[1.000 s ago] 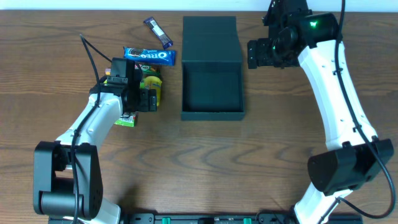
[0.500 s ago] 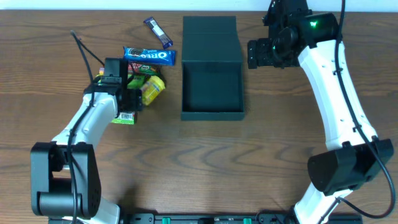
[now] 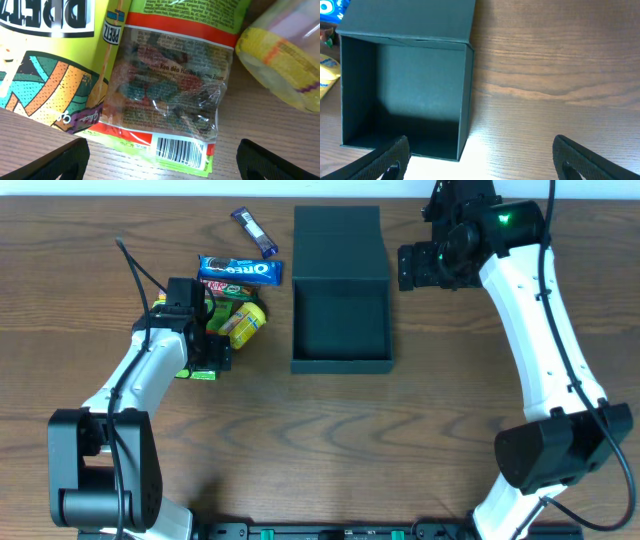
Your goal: Pack container
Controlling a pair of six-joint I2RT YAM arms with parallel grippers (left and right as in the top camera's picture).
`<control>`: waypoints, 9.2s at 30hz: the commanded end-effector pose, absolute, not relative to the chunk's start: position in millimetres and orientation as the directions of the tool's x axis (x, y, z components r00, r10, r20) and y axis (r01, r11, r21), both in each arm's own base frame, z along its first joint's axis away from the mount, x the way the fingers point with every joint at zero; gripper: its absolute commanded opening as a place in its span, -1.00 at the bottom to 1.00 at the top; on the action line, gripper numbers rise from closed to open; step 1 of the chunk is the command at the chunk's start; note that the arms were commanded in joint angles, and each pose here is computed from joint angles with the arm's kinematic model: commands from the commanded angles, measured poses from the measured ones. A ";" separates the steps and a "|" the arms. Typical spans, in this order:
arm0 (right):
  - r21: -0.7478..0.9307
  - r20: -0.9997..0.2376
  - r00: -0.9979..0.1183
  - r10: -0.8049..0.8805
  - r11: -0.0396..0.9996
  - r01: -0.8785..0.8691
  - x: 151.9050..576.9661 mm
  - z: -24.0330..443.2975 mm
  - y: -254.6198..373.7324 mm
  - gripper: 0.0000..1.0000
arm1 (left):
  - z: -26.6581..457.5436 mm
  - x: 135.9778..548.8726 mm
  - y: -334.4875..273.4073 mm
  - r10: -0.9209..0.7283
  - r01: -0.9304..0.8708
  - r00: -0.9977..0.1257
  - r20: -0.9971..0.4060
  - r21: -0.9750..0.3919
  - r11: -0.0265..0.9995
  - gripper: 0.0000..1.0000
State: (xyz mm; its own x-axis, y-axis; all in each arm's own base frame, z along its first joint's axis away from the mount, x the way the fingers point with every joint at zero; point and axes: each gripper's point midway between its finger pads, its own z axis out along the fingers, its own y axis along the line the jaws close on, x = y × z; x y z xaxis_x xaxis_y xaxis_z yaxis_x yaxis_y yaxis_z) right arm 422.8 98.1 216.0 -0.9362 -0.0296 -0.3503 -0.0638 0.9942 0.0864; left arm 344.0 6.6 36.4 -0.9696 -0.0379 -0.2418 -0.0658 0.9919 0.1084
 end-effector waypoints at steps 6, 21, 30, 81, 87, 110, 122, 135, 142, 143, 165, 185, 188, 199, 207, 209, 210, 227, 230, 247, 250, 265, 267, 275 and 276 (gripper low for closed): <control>0.085 -0.348 -0.937 -0.026 0.995 -0.059 423.5 214.9 94.9 0.82 | 11.1 340.6 4.5 -0.018 -0.036 -0.985 -0.169 0.105 0.994 0.96; 0.086 -0.354 -0.935 -0.026 0.994 -0.060 425.0 215.5 95.2 0.83 | 10.1 341.0 24.8 -0.024 -0.062 -0.985 -0.170 0.222 0.973 -0.46; 0.086 -0.353 -0.935 -0.026 0.994 -0.060 424.8 215.4 95.2 0.83 | 8.1 339.1 23.1 -0.023 -0.058 -0.987 -0.159 0.222 0.973 -0.89; 0.083 -0.351 -0.936 -0.002 0.996 -0.033 427.2 215.2 80.6 0.83 | 23.4 357.1 -19.2 0.119 0.012 -0.958 -0.262 0.378 0.926 0.24; 0.083 -0.352 -0.936 -0.002 0.996 -0.033 427.5 215.3 80.7 0.83 | 16.6 359.9 -7.4 0.148 0.007 -0.957 -0.248 0.492 0.870 0.21; 0.085 -0.365 -0.931 0.000 0.996 -0.034 430.6 216.6 81.2 0.82 | 83.7 386.1 -23.2 0.171 -0.054 -0.927 -0.333 0.570 0.820 -0.89; 0.085 -0.368 -0.930 -0.001 0.996 -0.034 431.2 216.8 81.3 0.82 | 206.8 419.7 -38.5 0.136 -0.178 -0.809 -0.573 0.457 0.871 -0.89; 0.084 -0.369 -0.930 -0.005 0.996 -0.039 431.4 216.9 81.4 0.84 | 225.1 426.1 -89.5 0.201 -0.073 -0.762 -0.616 0.391 0.918 -0.27; 0.082 -0.367 -0.930 -0.010 0.996 -0.043 431.0 216.7 81.3 0.85 | 199.4 409.1 -83.9 0.132 -0.034 -0.842 -0.523 0.295 0.955 0.60; 0.081 -0.368 -0.930 -0.013 0.996 -0.046 431.1 216.8 81.3 0.84 | 192.8 405.8 -82.9 0.121 -0.025 -0.857 -0.500 0.275 0.961 0.65; 0.077 -0.339 -0.941 -0.014 0.996 -0.043 424.0 214.0 80.1 0.85 | 66.8 371.7 -86.8 0.021 0.027 -0.979 -0.204 -0.029 0.999 0.90; 0.086 -0.326 -0.945 -0.007 0.996 -0.037 421.0 213.0 81.3 0.85 | 11.7 373.9 -66.7 -0.164 -0.137 -0.984 -0.070 -0.296 0.945 0.90; 0.086 -0.321 -0.947 -0.004 0.996 -0.034 419.7 212.6 81.2 0.85 | -4.5 372.4 -69.7 -0.171 -0.153 -0.985 -0.032 -0.310 0.939 0.91; 0.086 -0.322 -0.947 -0.004 0.996 -0.034 419.9 212.7 81.2 0.85 | -20.1 366.6 -70.6 -0.177 -0.173 -0.984 0.016 -0.307 0.936 -0.21; 0.086 -0.321 -0.947 -0.004 0.996 -0.034 419.8 212.6 81.1 0.85 | 21.8 382.8 -48.5 -0.192 -0.184 -0.981 -0.027 -0.180 0.966 -0.88; 0.085 -0.321 -0.947 -0.004 0.996 -0.033 419.9 212.6 80.9 0.83 | 58.9 399.9 -35.0 -0.189 -0.176 -0.973 -0.135 -0.103 0.979 -0.88; 0.085 -0.321 -0.947 -0.002 0.996 -0.031 420.1 212.6 80.0 0.81 | 82.1 409.2 -31.1 -0.182 -0.170 -0.961 -0.207 -0.077 0.983 -0.88; 0.073 -0.248 -0.927 0.282 0.959 0.273 409.3 207.0 -20.7 0.83 | 178.7 395.5 -225.7 -0.038 0.079 -0.879 -0.475 -0.223 0.972 -0.88; 0.071 -0.242 -0.922 0.303 0.953 0.295 407.0 206.6 -30.2 0.86 | 163.3 387.2 -242.7 -0.133 -0.018 -0.901 -0.413 -0.270 0.963 -0.88; 0.062 -0.226 -0.940 0.256 0.967 0.248 402.3 205.5 -33.8 0.88 | 157.7 383.9 -249.8 -0.190 -0.075 -0.906 -0.379 -0.297 0.952 0.91; 0.157 -0.224 -0.962 0.158 0.980 0.124 404.4 207.3 -9.9 0.67 | 183.5 394.0 -224.8 -0.171 -0.066 -0.854 -0.492 -0.224 0.972 0.91; 0.232 -0.220 -0.902 -0.371 0.879 -0.418 412.2 141.4 193.6 -0.97 | 214.0 432.6 -90.0 -0.302 -0.212 -0.791 -0.533 -0.224 0.951 0.91; 0.232 -0.160 -0.900 -0.406 0.871 -0.434 407.2 111.8 210.4 -0.97 | 213.9 432.8 -88.9 -0.279 -0.191 -0.797 -0.535 -0.215 0.958 0.90; 0.232 -0.047 -0.921 -0.386 0.893 -0.386 410.7 32.3 230.4 -0.97 | 213.9 432.8 -88.6 -0.267 -0.181 -0.800 -0.538 -0.208 0.961 0.90; 0.233 -0.039 -0.924 -0.381 0.896 -0.379 411.7 24.5 231.6 -0.97 | 213.8 432.8 -88.6 -0.266 -0.180 -0.800 -0.538 -0.207 0.961 0.90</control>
